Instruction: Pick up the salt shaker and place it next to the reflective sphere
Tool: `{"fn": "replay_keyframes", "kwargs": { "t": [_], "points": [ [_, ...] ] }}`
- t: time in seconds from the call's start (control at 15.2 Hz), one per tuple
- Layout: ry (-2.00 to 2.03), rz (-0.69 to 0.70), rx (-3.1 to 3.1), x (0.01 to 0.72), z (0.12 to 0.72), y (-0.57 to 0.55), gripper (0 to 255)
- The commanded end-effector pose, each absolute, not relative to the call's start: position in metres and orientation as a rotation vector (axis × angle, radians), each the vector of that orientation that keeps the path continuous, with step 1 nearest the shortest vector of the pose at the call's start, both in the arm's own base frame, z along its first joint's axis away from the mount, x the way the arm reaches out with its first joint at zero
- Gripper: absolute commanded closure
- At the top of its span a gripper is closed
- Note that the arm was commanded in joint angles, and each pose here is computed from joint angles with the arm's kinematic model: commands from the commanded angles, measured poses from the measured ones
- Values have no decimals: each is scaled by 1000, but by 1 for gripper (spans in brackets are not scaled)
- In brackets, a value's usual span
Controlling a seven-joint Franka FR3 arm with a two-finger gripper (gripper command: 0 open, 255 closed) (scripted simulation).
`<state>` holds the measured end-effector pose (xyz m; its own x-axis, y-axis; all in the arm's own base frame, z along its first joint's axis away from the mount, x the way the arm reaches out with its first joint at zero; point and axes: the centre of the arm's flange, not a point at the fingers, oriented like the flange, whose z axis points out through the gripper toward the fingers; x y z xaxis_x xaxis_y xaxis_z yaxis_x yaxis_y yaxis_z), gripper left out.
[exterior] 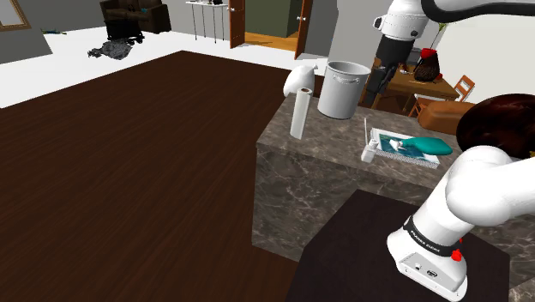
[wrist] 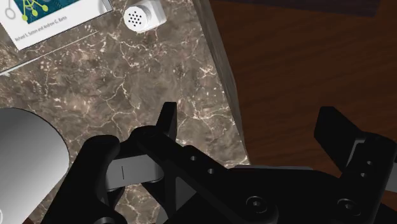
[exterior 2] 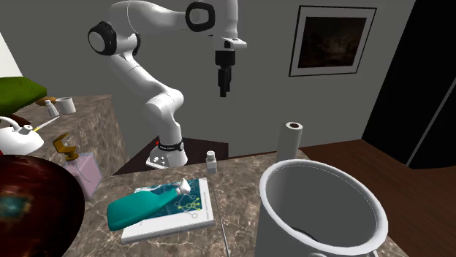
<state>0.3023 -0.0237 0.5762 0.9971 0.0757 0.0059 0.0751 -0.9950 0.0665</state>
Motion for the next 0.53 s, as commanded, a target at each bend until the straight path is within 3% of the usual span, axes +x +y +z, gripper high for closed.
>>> {"fn": "replay_keyframes", "kwargs": {
  "t": [0.0,0.46],
  "points": [
    [116,13,3073,302,576,-24,0],
    [202,17,3092,290,506,-86,0]
  ]
}}
